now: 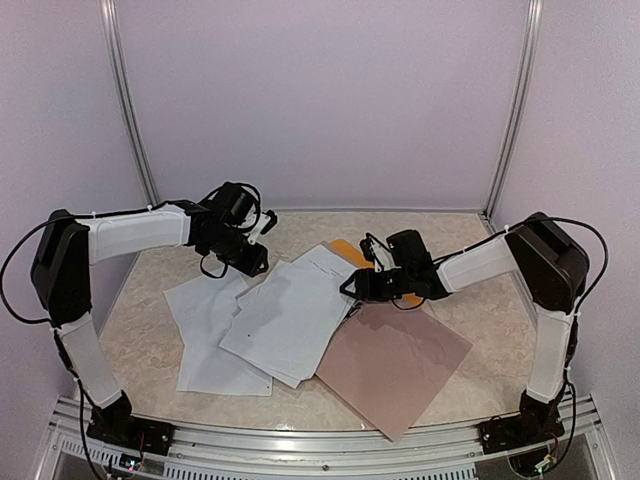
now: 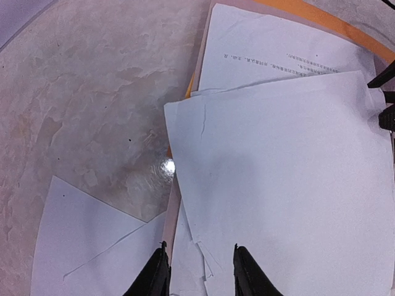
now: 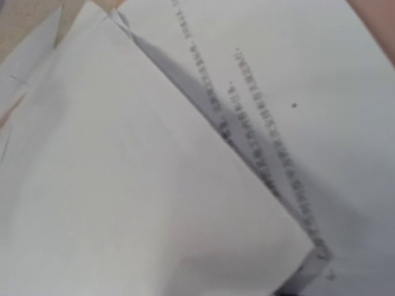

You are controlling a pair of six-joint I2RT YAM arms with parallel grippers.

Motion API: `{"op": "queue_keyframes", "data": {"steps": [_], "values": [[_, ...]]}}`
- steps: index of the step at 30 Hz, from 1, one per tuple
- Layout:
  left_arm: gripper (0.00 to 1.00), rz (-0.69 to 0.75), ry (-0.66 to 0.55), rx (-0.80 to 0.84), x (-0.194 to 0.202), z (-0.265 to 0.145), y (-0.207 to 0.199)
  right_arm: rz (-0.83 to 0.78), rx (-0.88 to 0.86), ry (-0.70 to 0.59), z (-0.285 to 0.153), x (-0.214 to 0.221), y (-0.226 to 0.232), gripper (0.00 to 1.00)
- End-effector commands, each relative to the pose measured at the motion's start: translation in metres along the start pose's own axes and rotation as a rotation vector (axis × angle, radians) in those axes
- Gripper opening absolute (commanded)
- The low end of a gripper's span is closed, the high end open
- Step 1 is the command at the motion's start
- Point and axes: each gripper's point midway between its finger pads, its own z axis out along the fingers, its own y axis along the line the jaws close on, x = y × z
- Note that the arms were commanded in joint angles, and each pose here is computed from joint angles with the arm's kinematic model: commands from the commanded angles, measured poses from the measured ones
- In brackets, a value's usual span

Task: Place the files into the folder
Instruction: Adjust the file in the folder with some files.

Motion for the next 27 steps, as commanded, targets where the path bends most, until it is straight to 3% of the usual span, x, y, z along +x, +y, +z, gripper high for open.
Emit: {"op": "queue_keyframes", "data": {"steps": [1,11,20,27], "values": [[0.34,-0.009,-0.021,-0.007,-0.002,-0.008,-0.001,0.037,-0.058,-0.009,0.006,-0.002,0.004,0.52],[0.34,-0.021,-0.001,-0.045,0.006,-0.004,0.005,0.062,-0.082,-0.012,0.012,-0.003,0.005,0.32],[0.33,-0.061,0.026,-0.059,0.023,-0.002,0.006,0.063,-0.065,-0.042,0.005,-0.008,0.005,0.00],[0.34,-0.075,0.037,0.002,0.035,-0.014,-0.022,0.053,-0.074,-0.061,-0.018,-0.007,0.015,0.00]]}}
